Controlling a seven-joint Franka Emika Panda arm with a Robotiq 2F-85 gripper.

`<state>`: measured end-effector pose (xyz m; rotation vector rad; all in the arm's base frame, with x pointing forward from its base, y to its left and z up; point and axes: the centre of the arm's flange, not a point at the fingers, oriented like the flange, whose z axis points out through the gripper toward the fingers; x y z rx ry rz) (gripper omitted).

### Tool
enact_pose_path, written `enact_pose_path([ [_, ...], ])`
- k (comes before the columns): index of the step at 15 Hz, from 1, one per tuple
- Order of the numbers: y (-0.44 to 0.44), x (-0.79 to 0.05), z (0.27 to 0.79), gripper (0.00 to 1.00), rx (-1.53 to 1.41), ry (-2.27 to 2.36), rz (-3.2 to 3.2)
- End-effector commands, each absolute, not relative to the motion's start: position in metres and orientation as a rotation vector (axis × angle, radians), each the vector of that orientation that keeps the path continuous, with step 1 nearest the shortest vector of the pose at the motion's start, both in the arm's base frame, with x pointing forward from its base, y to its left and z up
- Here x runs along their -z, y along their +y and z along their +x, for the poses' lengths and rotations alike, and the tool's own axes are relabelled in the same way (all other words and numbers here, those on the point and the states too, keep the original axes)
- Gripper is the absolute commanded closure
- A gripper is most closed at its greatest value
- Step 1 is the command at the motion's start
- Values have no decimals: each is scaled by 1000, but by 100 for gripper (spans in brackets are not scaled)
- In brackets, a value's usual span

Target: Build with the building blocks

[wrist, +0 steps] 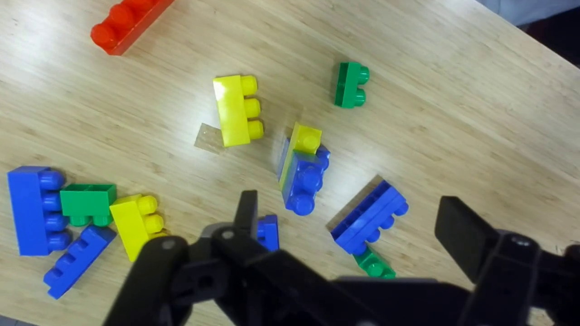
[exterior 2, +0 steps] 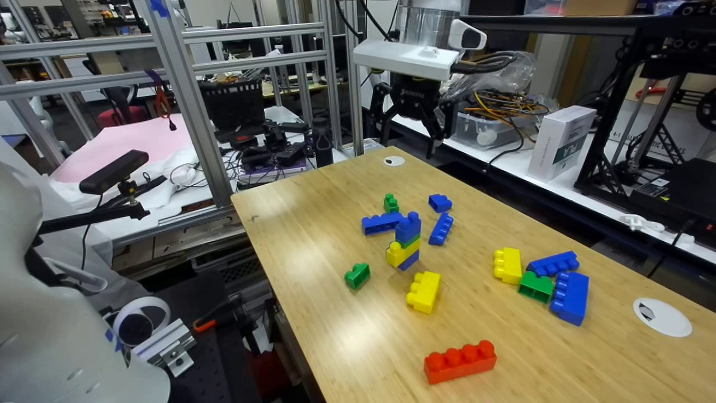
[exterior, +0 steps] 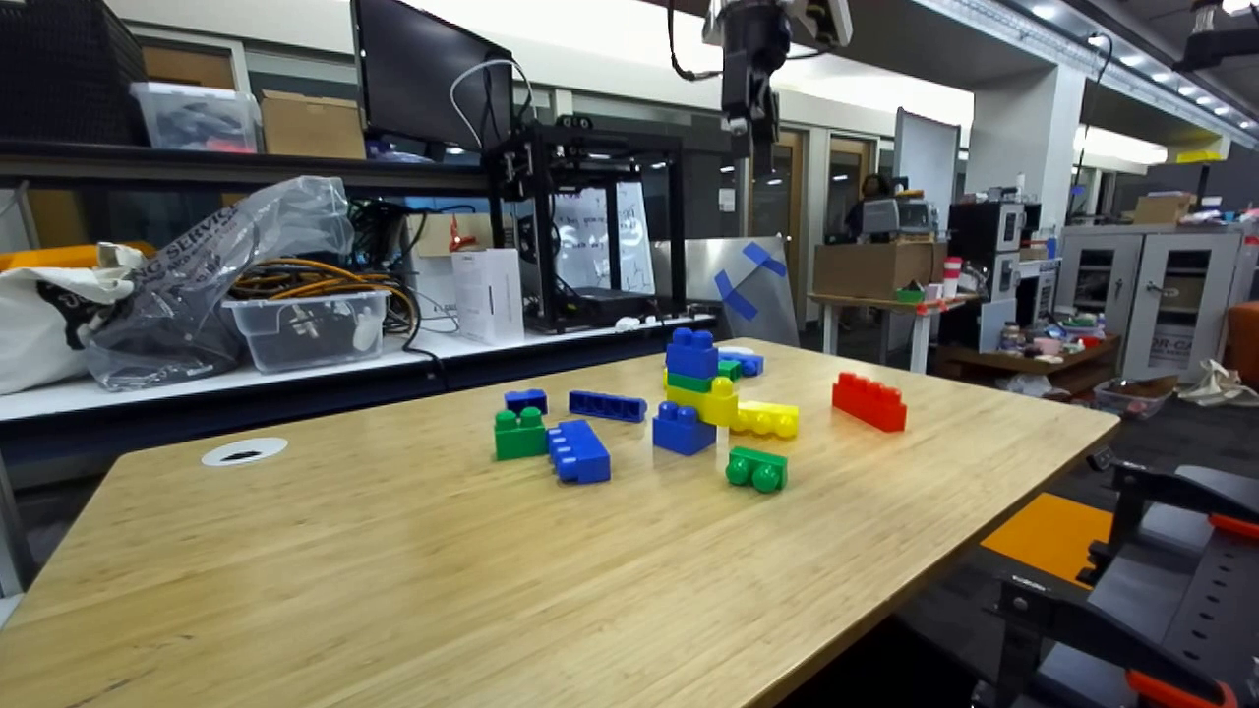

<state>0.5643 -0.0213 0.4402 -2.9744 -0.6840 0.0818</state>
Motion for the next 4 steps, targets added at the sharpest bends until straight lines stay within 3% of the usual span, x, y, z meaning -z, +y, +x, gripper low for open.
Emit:
enact_pose_path([
  [1, -23, -440, 564, 0, -77, -675, -2966],
  [4, -19, -440, 564, 0, -79, -681, -2960],
])
